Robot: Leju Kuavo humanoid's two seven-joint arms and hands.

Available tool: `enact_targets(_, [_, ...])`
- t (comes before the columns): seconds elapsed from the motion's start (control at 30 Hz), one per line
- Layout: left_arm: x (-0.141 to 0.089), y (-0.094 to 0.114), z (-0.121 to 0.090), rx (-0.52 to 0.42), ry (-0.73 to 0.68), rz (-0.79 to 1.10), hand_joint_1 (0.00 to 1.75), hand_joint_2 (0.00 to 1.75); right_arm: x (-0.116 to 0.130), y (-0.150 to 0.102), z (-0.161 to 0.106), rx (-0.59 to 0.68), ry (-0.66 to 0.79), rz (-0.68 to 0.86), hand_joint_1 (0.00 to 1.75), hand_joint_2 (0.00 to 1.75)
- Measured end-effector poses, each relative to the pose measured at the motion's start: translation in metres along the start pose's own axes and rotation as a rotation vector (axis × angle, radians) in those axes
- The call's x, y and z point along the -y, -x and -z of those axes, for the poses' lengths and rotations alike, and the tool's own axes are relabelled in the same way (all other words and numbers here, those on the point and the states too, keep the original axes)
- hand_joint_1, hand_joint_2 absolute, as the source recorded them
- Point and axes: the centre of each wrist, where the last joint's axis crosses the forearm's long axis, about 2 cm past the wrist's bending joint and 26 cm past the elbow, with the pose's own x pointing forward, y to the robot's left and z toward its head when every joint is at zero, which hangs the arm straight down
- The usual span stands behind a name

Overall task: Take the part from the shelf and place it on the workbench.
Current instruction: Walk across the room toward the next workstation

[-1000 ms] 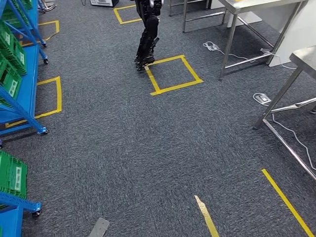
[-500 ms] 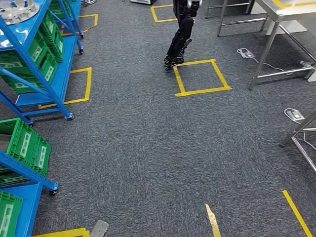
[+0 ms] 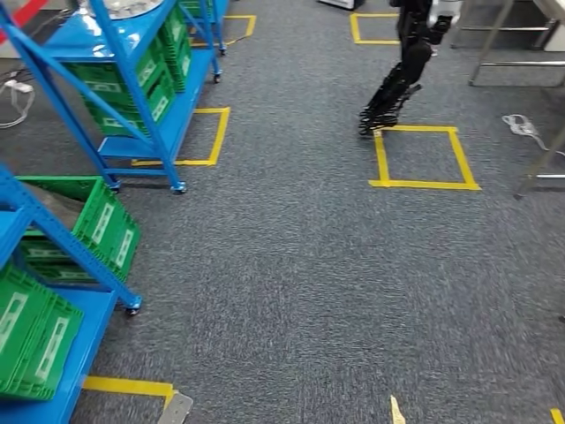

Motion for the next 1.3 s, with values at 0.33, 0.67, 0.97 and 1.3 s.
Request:
enact_targets(0.33, [-0.0021, 0.0031, -0.0007, -0.003, 0.004, -0.002, 0.00, 1.75, -0.0002, 0.0005, -0.0002, -0.001, -0.001, 0.000, 0.00, 0.00])
enact_targets(0.67, [-0.0036, 0.0068, -0.0022, -0.005, 0.002, 0.000, 0.00, 1.75, -0.0004, -0.0059, 0.0008, 0.012, 0.000, 0.005, 0.00, 0.00])
enact_targets(0.97, [-0.0030, 0.0044, -0.0010, 0.001, 0.001, -0.002, 0.00, 1.75, -0.0013, -0.0028, -0.0002, 0.008, -0.002, 0.000, 0.00, 0.00])
enact_targets(1.3, [-0.0042, 0.0038, -0.0001, 0.005, -0.009, 0.003, 0.00, 1.75, -0.0021, -0.0020, -0.0009, 0.008, -0.003, -0.005, 0.00, 0.00])
